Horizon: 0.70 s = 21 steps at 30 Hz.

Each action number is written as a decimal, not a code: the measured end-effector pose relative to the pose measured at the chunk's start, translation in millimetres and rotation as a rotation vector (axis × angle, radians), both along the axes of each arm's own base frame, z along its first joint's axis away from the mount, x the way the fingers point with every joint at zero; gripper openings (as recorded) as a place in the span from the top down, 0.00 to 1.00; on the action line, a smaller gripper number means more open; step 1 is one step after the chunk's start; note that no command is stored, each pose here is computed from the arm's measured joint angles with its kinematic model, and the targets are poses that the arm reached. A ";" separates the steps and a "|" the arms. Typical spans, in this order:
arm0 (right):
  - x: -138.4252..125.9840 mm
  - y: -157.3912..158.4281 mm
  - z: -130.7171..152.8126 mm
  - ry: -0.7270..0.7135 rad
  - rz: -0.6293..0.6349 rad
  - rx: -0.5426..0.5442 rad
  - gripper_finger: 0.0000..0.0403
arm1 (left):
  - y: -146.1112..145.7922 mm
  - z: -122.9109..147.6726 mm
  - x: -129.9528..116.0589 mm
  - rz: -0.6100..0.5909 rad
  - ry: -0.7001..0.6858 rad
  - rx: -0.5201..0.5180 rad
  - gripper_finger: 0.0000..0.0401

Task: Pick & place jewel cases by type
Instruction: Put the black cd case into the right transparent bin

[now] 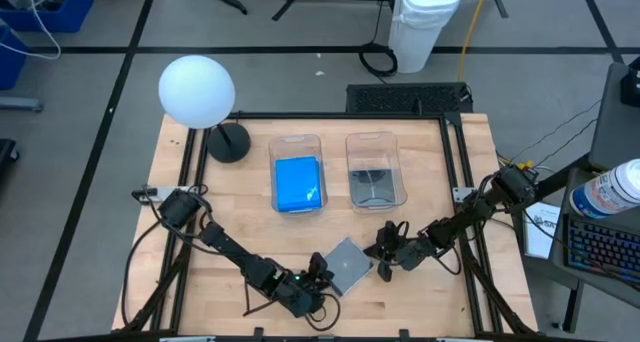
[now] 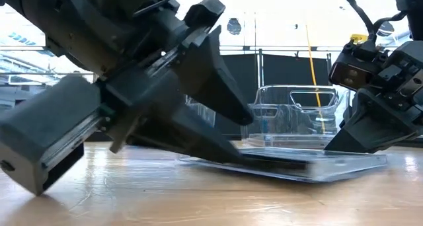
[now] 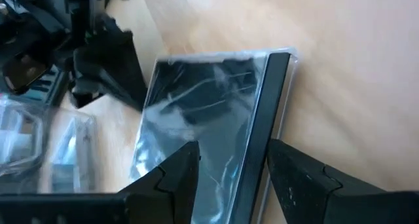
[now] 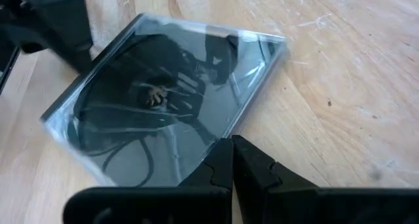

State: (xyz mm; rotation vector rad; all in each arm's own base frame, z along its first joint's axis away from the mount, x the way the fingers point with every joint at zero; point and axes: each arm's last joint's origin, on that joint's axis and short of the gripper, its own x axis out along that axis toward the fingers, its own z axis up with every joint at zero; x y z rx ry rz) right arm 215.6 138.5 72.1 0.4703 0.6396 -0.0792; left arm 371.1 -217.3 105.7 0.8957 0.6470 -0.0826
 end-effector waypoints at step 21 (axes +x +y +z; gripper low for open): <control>5.3 5.7 1.9 -0.008 0.072 0.018 1.00 | 9.3 -18.9 -6.4 -0.056 0.267 0.202 0.55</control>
